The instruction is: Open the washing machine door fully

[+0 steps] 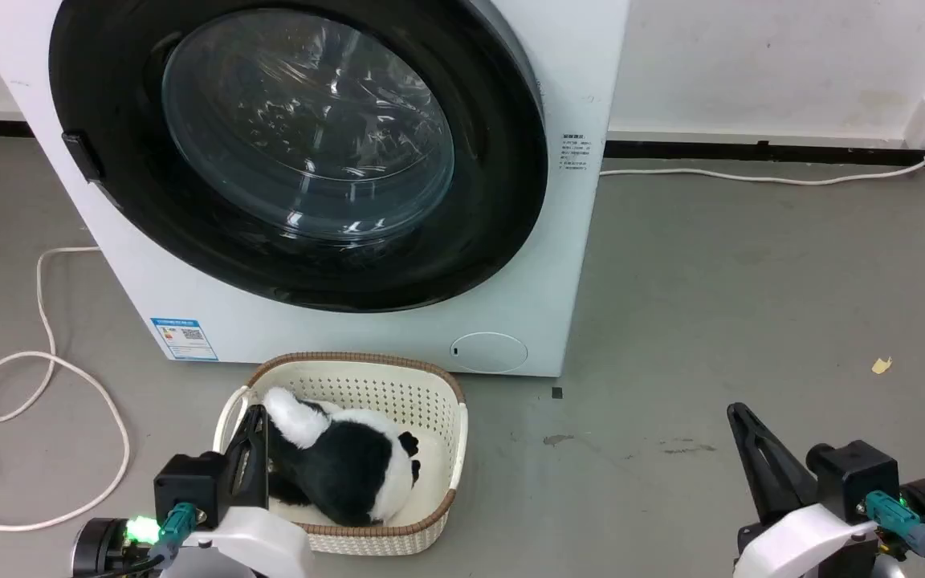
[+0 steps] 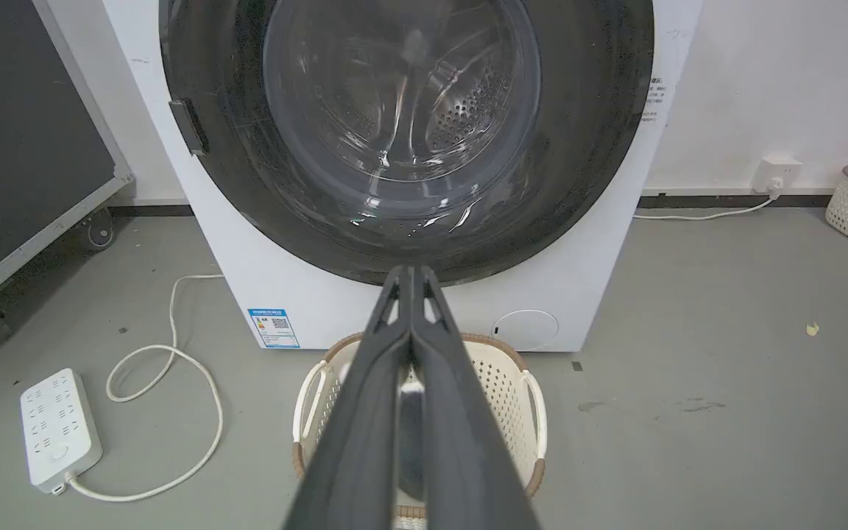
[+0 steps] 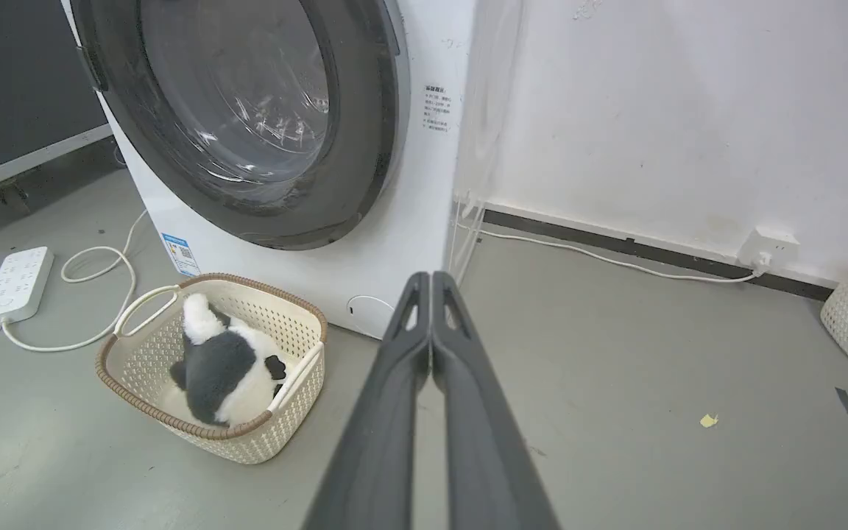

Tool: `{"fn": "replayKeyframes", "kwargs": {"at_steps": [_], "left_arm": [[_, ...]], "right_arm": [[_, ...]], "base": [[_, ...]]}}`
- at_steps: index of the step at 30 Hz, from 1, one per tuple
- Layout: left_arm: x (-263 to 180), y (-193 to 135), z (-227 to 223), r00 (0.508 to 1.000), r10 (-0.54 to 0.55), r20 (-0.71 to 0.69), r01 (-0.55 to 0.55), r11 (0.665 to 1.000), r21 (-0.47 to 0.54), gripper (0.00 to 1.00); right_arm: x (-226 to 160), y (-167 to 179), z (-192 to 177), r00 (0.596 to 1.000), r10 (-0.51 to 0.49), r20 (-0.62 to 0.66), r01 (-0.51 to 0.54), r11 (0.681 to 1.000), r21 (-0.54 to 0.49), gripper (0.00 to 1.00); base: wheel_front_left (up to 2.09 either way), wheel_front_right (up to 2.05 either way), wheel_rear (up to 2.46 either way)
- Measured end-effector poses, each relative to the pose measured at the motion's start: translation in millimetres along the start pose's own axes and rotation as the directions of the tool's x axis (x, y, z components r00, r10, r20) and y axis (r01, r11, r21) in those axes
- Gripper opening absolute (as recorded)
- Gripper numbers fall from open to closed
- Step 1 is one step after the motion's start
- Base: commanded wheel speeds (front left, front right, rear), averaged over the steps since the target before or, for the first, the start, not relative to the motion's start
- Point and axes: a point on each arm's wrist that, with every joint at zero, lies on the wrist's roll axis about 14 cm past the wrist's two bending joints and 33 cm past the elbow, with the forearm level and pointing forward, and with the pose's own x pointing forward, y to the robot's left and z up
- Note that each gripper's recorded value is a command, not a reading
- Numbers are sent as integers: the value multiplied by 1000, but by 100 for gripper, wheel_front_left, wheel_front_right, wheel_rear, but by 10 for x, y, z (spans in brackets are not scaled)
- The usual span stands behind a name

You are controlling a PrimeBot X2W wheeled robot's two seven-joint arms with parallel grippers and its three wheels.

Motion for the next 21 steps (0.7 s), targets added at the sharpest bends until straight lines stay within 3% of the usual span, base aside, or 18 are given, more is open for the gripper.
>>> {"fn": "replayKeyframes", "kwargs": {"at_steps": [21], "left_arm": [[0, 1, 1, 1000, 0, 0, 0, 1000, 0, 0]], "right_arm": [[0, 1, 0, 1000, 0, 0, 0, 1000, 0, 0]], "base": [[0, 0, 0]]}}
